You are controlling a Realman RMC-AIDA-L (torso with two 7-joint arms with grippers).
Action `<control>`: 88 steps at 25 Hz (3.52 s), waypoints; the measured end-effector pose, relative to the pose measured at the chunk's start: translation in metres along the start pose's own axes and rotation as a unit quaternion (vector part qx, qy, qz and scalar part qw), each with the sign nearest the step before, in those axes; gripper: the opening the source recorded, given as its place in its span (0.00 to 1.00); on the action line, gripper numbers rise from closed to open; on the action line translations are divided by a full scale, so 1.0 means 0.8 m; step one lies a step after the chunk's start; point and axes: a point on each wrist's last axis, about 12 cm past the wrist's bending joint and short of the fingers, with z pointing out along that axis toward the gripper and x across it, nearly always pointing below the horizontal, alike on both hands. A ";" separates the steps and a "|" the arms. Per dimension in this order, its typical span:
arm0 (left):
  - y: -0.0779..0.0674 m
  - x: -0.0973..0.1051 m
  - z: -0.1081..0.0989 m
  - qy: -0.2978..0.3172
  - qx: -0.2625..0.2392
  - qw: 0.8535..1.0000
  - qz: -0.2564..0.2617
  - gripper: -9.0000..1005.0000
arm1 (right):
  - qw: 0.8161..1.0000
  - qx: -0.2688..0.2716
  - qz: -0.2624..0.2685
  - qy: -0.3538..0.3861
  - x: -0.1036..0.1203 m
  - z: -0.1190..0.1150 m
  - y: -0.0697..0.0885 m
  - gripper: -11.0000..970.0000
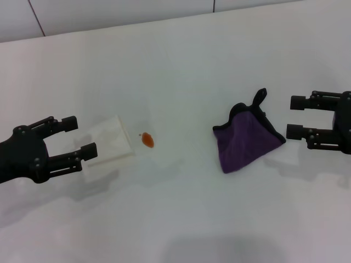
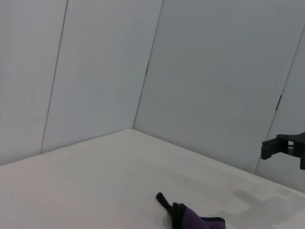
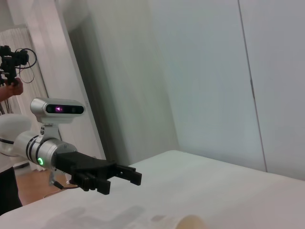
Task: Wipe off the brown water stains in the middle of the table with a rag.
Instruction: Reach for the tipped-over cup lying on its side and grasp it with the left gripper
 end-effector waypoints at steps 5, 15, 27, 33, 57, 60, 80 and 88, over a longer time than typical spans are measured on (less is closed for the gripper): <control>0.000 0.000 0.000 0.000 0.000 1.000 0.000 0.86 | 1.000 0.000 0.000 0.000 0.000 0.000 0.000 0.73; 0.000 0.000 0.000 0.000 0.000 1.000 -0.001 0.85 | 1.000 0.000 0.000 -0.001 0.000 0.001 0.000 0.73; 0.005 -0.011 -0.005 0.027 0.002 0.999 -0.031 0.84 | 1.000 -0.001 -0.001 0.000 0.000 0.001 0.000 0.73; 0.009 -0.038 -0.014 0.095 -0.011 0.995 -0.024 0.83 | 1.000 0.000 -0.008 -0.001 0.000 0.001 0.000 0.73; 0.028 -0.134 0.009 0.328 -0.038 0.935 0.129 0.80 | 1.000 -0.003 -0.020 -0.012 -0.001 0.005 0.000 0.73; 0.031 -0.132 0.018 0.339 -0.042 0.928 0.146 0.79 | 1.000 -0.003 -0.020 -0.012 -0.001 0.006 0.000 0.73; 0.056 -0.103 0.078 0.337 -0.010 0.924 0.180 0.77 | 1.000 0.001 -0.015 -0.018 -0.006 0.020 -0.011 0.73; 0.058 -0.085 0.096 0.341 -0.001 0.923 0.180 0.76 | 1.000 -0.002 -0.020 -0.020 -0.012 0.028 -0.016 0.73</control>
